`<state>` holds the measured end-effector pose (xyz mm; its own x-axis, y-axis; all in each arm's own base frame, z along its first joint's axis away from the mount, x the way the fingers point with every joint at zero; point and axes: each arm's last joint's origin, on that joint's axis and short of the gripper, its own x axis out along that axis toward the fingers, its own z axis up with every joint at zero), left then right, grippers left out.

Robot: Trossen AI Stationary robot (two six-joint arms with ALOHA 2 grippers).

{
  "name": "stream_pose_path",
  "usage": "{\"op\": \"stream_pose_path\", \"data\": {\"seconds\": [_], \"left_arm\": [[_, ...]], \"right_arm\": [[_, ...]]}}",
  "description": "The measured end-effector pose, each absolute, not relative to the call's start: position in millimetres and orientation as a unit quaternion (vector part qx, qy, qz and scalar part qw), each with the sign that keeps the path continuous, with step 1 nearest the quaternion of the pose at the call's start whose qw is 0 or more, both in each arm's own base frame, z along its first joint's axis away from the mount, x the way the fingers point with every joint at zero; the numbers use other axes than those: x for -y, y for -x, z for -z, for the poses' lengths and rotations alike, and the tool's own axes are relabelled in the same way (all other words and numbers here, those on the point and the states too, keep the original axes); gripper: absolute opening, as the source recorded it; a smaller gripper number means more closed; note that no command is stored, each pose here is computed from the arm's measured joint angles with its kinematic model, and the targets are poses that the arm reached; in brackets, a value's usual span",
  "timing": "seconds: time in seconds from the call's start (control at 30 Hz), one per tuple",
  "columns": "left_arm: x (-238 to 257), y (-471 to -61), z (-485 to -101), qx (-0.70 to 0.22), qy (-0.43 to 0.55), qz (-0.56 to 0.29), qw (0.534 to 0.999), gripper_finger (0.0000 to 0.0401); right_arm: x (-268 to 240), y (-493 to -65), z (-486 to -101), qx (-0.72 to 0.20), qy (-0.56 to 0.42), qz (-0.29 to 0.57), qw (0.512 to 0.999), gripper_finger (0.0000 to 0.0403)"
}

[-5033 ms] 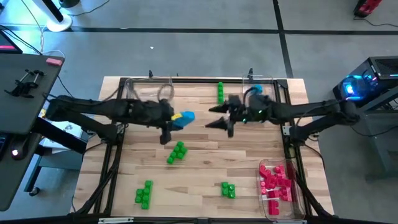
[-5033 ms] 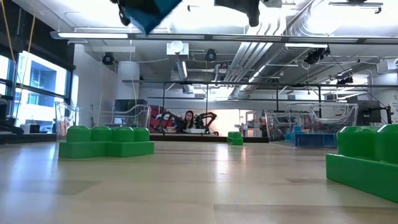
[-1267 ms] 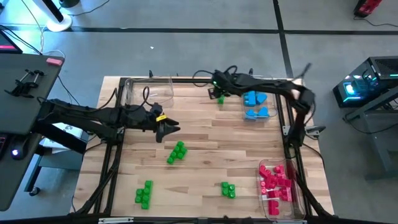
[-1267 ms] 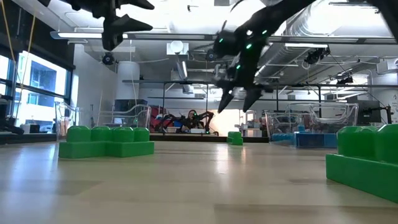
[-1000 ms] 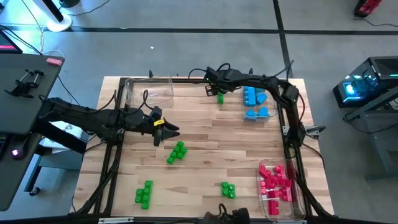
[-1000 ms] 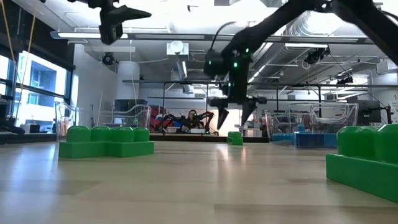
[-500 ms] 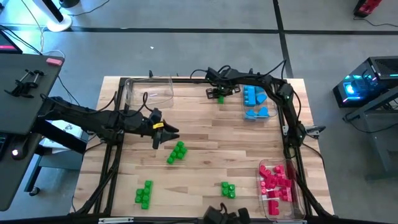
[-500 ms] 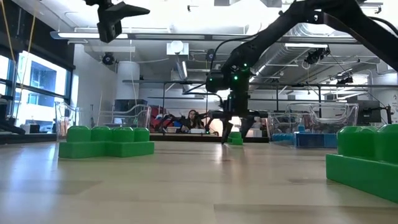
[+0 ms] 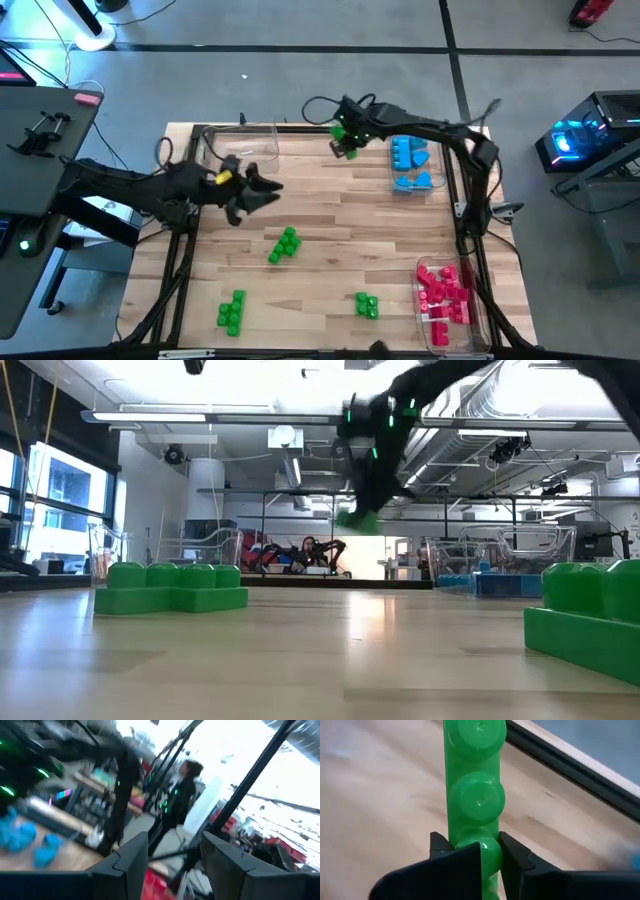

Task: Sort blocks
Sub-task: Put the green game piece into the top left transparent bin

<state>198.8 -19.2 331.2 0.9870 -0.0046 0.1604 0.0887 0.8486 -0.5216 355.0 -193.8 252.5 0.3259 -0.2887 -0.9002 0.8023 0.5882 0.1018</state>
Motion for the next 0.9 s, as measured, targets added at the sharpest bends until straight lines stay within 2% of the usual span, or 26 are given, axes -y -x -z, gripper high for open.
{"op": "stream_pose_path", "data": {"seconds": [0.13,0.3,0.43,0.63,0.77,0.9], "left_arm": [[10,-178,-357,0.14,0.23,0.011,0.963,0.0168],[1,-151,-385,0.209,0.181,-0.031,0.961,0.0168],[-1,-139,-393,0.233,0.172,-0.044,0.956,0.0168],[0,-141,-390,0.216,0.211,-0.035,0.953,0.0168],[1,-148,-384,0.19,0.239,-0.032,0.952,0.0168],[2,-152,-382,0.18,0.247,-0.017,0.952,0.0168]], "right_arm": [[162,-380,-292,-0.339,-0.307,0.244,0.855,0.0003],[130,-427,-291,-0.208,-0.344,0.202,0.893,0.0002],[124,-464,-262,-0.126,-0.39,0.17,0.896,0.0001],[143,-495,-222,-0.036,-0.45,0.189,0.872,0.0001],[161,-522,-213,-0.017,-0.454,0.193,0.87,0.0],[172,-547,-207,-0.044,-0.43,0.221,0.874,0.0]]}}
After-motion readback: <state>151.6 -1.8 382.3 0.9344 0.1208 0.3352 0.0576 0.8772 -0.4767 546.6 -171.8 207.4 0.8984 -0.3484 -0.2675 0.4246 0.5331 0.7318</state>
